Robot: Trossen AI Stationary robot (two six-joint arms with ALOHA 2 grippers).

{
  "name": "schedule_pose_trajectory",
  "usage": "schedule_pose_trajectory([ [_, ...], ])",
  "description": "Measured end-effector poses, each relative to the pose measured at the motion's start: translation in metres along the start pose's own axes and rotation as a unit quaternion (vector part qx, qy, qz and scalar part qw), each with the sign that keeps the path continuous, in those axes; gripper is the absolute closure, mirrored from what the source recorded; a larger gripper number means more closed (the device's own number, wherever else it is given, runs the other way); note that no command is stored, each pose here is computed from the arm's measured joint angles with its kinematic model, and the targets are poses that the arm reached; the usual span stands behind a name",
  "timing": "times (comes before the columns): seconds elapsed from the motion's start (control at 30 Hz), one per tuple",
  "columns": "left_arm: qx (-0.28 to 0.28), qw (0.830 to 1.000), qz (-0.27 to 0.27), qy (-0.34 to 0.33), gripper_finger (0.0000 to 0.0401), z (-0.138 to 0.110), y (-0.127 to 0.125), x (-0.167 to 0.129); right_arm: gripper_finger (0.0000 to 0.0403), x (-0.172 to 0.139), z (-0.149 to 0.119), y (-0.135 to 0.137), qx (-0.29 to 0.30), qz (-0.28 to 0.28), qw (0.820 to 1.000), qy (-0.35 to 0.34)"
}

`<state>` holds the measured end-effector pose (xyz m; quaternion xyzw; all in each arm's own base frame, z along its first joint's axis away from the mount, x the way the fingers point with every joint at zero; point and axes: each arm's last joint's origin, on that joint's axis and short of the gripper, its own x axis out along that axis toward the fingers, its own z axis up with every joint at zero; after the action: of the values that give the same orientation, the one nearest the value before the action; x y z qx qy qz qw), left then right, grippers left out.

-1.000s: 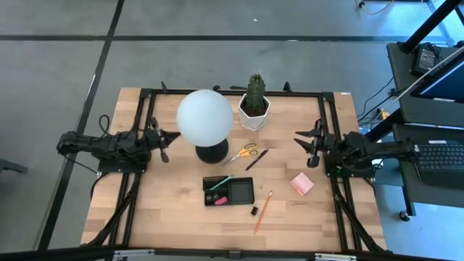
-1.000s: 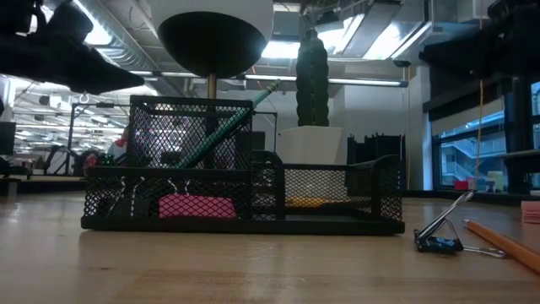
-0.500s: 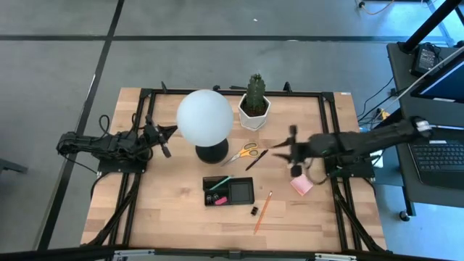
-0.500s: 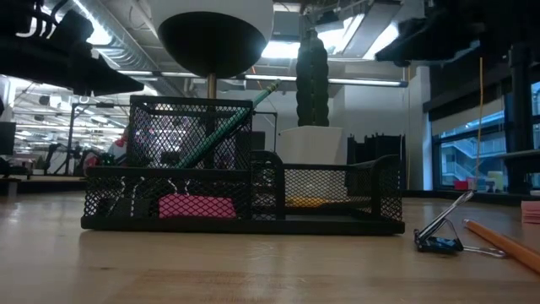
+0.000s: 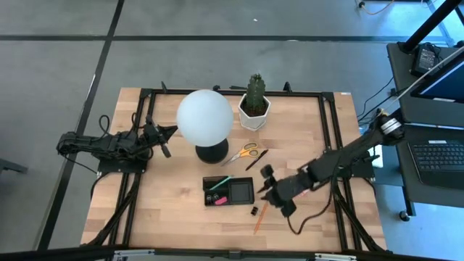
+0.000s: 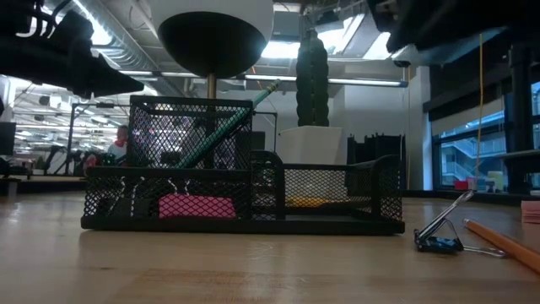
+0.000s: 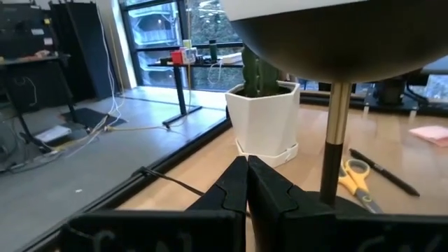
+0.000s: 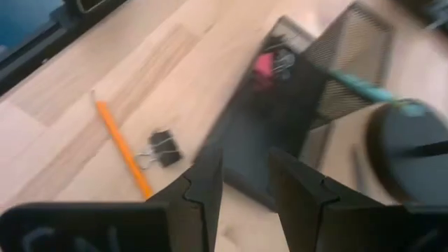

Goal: Pick and place office supplies into organizer
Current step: Put the black binder clip into the desk organizer

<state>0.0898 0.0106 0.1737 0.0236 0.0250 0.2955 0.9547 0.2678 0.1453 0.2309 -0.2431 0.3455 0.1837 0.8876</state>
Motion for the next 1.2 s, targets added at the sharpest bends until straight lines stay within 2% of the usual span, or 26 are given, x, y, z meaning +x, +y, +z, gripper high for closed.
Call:
schedule_pose_trajectory([
  [0.17,0.008,1.000,-0.001,0.000,0.0397,0.000,0.000,0.000,0.0284,0.023,-0.001,0.023,0.008,0.022,0.999,0.033],
  [0.5,0.017,1.000,-0.001,0.001,0.0397,0.000,0.000,0.000,0.0284,0.068,-0.015,0.049,-0.023,0.026,0.997,0.076],
  [0.93,0.016,1.000,-0.010,0.000,0.0397,0.000,-0.001,0.000,0.0284,0.076,-0.015,0.063,-0.030,0.034,0.997,0.065],
  [1.2,0.017,1.000,-0.010,0.001,0.0397,0.000,-0.001,0.000,0.0284,0.091,-0.022,0.068,-0.058,0.036,0.995,0.070],
])
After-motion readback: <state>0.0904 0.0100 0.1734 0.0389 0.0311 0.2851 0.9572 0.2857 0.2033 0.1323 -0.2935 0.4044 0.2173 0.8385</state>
